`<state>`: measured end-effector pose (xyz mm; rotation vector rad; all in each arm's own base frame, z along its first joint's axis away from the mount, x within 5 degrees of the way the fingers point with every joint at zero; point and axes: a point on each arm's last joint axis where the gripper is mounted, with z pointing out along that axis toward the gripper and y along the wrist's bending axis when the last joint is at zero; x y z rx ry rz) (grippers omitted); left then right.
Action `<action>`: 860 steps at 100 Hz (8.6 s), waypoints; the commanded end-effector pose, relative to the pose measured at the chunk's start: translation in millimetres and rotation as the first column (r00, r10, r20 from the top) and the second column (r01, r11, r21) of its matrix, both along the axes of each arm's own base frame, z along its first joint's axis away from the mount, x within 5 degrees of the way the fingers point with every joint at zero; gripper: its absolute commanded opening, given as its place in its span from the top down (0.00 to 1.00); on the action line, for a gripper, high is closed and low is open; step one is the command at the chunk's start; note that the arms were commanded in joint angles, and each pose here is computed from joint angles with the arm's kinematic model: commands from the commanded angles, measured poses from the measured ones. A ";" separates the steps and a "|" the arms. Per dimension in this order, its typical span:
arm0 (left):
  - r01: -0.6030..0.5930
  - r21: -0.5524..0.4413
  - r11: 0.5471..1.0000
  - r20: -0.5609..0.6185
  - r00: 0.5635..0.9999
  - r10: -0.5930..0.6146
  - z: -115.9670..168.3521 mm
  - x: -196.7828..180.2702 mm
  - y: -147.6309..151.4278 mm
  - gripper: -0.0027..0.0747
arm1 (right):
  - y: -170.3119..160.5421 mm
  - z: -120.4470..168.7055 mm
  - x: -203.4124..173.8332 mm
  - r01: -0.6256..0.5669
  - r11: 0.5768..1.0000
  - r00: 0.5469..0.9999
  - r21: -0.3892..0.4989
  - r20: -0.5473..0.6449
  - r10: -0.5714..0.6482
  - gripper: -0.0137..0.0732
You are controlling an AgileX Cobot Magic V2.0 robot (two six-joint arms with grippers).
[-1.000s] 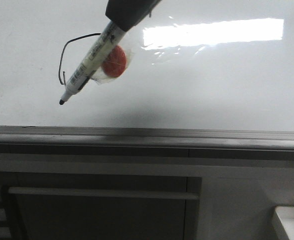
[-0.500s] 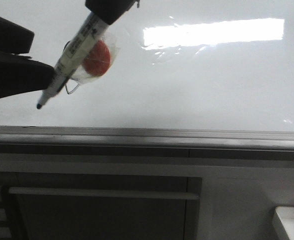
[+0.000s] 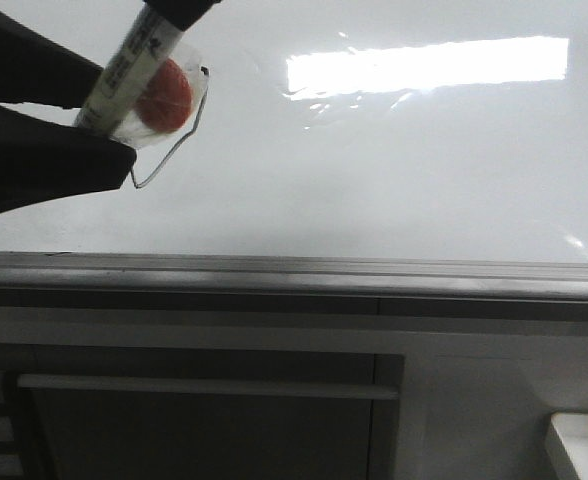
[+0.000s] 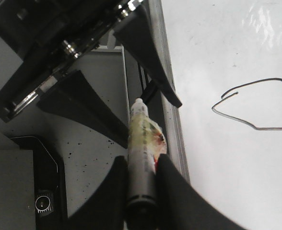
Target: Write number 0 on whiteboard
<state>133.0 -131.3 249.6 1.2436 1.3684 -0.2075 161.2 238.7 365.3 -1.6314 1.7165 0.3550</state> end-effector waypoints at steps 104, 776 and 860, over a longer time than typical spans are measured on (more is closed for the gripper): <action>-0.458 -0.415 0.786 -0.414 0.864 0.285 16.7 27.3 21.3 0.99 | -29.3 59.0 7.4 0.117 0.944 0.973 0.309 0.155 -0.172 0.18; -0.786 -0.384 0.485 -0.324 0.606 0.726 -61.4 -79.6 129.2 0.99 | -234.9 -115.8 -82.2 0.582 0.191 0.360 0.791 -0.040 -0.932 0.90; -0.786 -0.385 0.485 -0.326 0.607 0.725 -61.3 -79.4 129.1 0.99 | -242.1 -191.0 -107.9 0.804 0.080 0.224 0.589 -0.175 -0.959 0.90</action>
